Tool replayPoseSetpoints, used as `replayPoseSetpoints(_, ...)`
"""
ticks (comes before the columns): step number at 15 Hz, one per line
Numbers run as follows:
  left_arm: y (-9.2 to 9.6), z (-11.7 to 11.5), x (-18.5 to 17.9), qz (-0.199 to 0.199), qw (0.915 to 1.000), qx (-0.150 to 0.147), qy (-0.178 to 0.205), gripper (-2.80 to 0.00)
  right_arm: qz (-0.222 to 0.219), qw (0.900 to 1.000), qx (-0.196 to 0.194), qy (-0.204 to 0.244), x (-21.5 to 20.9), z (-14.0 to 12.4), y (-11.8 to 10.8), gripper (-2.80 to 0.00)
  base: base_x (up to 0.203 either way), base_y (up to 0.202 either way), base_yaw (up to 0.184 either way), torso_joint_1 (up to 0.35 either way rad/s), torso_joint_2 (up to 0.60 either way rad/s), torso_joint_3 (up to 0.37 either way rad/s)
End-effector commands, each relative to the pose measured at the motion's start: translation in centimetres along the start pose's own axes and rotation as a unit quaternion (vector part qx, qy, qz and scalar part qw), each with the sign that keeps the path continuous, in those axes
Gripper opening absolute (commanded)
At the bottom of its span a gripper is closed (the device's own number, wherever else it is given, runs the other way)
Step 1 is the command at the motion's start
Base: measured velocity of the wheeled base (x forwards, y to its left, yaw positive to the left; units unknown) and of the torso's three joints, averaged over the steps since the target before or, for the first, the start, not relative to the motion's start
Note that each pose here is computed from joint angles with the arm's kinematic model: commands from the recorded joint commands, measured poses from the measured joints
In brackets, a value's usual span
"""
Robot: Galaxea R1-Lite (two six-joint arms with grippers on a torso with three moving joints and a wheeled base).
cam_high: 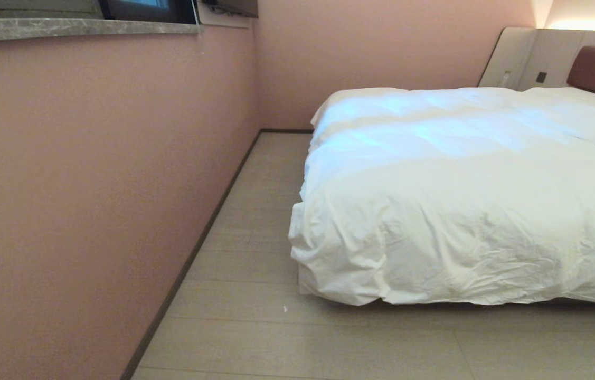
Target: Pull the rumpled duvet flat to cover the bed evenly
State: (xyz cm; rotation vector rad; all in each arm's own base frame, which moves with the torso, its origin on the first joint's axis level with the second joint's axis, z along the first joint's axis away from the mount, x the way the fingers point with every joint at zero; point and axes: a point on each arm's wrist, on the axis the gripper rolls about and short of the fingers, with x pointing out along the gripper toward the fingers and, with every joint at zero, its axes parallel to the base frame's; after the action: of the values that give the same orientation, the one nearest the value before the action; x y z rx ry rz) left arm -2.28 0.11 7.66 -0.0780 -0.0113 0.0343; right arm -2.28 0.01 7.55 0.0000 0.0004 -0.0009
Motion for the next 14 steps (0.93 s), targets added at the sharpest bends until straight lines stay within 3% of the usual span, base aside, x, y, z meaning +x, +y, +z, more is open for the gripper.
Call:
replayPoseSetpoints(1,0.00,0.00,0.00,0.000,1.0000,-0.001,0.000,-2.80,0.000,1.000,0.000,0.000,0.00,0.00,0.00,-2.80,-0.116,0.000,0.004,-0.006,0.00,0.007)
replayPoseSetpoints(14,-0.01,0.02,0.00,-0.001,1.0000,0.000,-0.001,-2.80,0.000,1.000,0.000,0.000,0.00,0.00,0.00,-2.80,0.000,0.000,0.000,0.000,0.00,0.000)
